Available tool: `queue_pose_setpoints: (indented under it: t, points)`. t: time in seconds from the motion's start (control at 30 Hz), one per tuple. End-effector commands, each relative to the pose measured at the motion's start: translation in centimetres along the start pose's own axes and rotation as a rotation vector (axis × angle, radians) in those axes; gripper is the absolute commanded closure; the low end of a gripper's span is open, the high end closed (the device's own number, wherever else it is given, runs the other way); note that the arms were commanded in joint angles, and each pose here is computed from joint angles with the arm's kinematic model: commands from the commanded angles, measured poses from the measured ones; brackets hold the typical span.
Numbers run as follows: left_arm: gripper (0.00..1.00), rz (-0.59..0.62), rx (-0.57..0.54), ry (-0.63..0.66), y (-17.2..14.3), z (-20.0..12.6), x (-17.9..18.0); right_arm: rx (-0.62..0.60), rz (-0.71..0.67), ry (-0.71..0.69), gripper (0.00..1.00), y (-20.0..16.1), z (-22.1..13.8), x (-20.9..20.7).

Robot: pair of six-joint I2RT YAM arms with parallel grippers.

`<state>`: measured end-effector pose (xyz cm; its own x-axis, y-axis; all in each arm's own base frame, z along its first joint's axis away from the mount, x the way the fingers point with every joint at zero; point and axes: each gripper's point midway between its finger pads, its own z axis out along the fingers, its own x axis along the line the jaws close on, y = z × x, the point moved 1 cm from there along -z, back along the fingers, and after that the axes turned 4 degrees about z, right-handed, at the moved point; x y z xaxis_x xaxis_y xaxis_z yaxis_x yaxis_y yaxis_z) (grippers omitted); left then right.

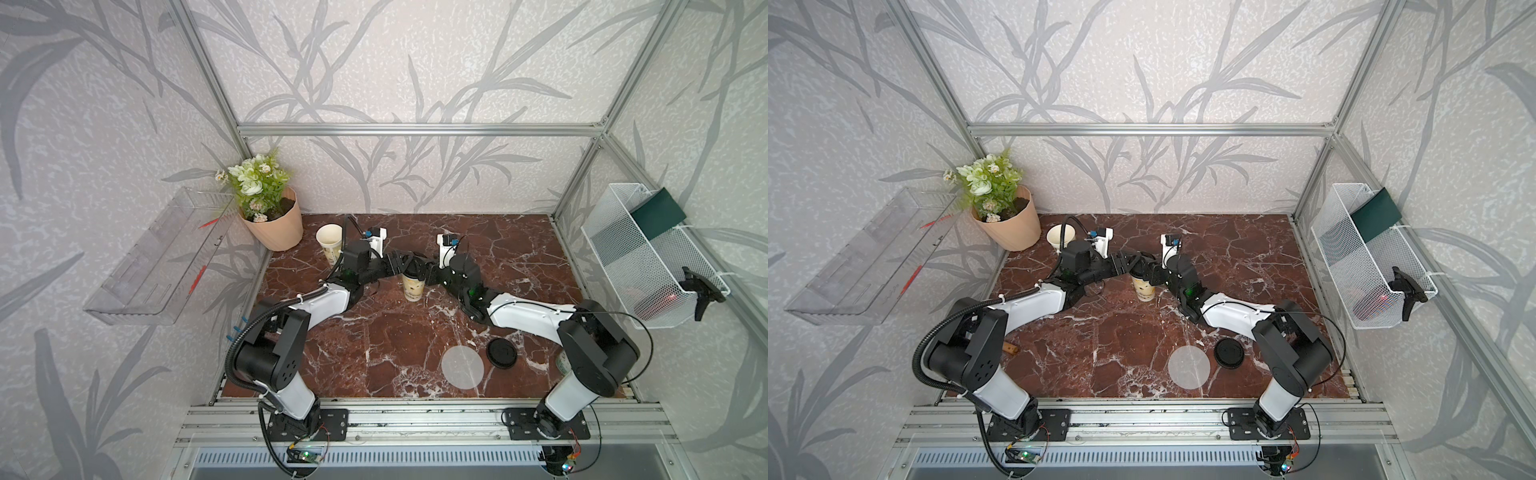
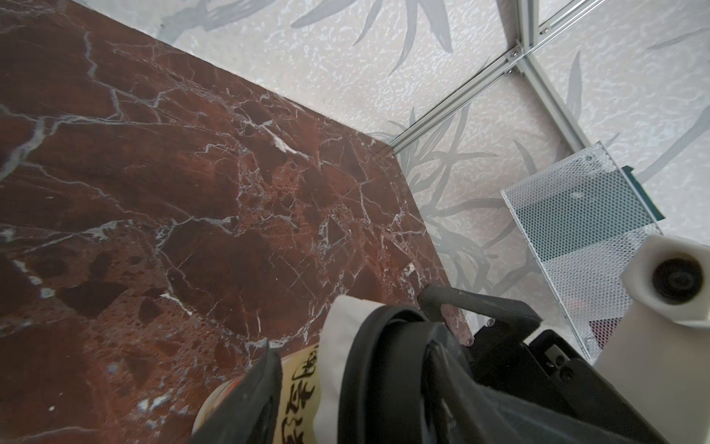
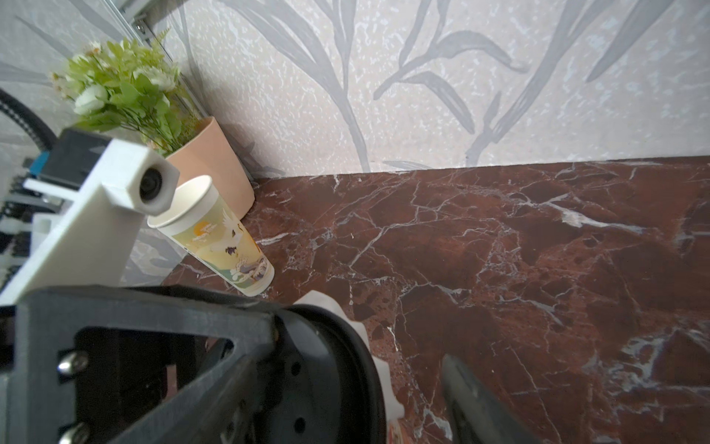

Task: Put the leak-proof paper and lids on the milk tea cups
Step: Secure the cup lid on the cup.

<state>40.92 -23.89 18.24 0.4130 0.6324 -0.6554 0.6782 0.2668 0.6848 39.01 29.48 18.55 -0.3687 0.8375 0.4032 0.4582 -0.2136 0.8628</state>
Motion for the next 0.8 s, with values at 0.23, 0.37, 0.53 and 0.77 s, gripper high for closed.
queue_pose_setpoints:
  t: [0.23, 0.37, 0.53, 0.77]
  points:
    - [0.36, 0.007, 0.154, 0.127, -2.0, -1.1, 1.0, 0.367, -0.185, -0.133, 0.18, -7.0, -1.1, -3.0]
    - [0.33, 0.011, 0.154, 0.127, -1.8, -1.3, 0.8, 0.358, -0.190, -0.126, 0.17, -6.2, -1.0, -2.5]
    - [0.31, 0.022, 0.137, 0.116, -0.8, -1.8, -0.2, 0.341, -0.199, -0.122, 0.16, -4.9, -1.0, -2.1]
    - [0.28, 0.065, 0.096, 0.110, 1.7, -2.8, -2.0, 0.301, -0.214, -0.109, 0.15, -2.1, -1.1, -1.4]
